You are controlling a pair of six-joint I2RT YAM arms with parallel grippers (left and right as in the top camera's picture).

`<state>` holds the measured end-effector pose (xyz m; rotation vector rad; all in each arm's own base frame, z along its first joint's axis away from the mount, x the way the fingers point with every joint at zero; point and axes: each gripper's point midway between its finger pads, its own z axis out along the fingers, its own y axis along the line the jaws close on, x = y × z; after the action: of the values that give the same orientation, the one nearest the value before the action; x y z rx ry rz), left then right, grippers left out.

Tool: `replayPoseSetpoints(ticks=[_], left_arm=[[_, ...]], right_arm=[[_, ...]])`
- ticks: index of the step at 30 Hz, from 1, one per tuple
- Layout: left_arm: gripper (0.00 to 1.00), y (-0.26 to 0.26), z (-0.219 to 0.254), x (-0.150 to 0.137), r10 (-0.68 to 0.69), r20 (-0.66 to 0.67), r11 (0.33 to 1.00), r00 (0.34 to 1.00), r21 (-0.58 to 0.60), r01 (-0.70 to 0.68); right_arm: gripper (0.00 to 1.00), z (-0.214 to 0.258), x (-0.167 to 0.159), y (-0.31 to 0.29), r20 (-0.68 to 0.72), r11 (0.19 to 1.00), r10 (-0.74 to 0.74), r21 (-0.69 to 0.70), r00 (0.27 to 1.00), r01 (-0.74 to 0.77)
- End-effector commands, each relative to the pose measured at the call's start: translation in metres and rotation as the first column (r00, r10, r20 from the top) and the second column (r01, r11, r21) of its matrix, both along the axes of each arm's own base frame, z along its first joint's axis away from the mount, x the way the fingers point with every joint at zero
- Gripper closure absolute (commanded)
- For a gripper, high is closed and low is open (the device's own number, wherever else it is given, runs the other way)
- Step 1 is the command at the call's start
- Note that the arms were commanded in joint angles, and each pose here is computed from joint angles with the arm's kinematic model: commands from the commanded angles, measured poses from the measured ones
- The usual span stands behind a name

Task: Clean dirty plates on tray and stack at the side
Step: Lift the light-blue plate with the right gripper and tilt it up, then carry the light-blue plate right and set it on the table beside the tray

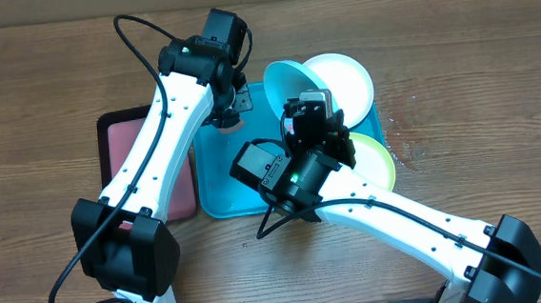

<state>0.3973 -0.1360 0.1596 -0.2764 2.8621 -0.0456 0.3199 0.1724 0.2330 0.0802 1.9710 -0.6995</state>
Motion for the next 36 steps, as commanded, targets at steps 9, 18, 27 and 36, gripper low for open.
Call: replayPoseSetpoints(ticks=[9,18,27,36], left_arm=[[0.96,0.003,0.012,0.003,0.02,0.034,1.0,0.999,0.001,-0.02],[0.96,0.002,0.01,0.002,0.019,0.031,1.0,0.999,-0.001,-0.019],[0.96,-0.001,0.007,-0.001,0.013,0.021,1.0,1.0,0.002,-0.013],[0.96,-0.003,0.007,-0.002,0.007,0.021,1.0,1.0,0.002,-0.007]], right_arm=[[0.96,0.003,-0.002,0.0,0.033,0.993,-0.036,0.113,0.999,0.032],[0.96,-0.047,0.011,-0.025,-0.296,0.959,-0.045,0.255,0.954,0.124],[0.96,-0.077,0.05,-0.072,-0.516,0.718,0.261,0.669,0.816,0.193],[0.96,-0.109,0.052,-0.237,-0.553,0.484,-0.011,0.726,0.833,0.489]])
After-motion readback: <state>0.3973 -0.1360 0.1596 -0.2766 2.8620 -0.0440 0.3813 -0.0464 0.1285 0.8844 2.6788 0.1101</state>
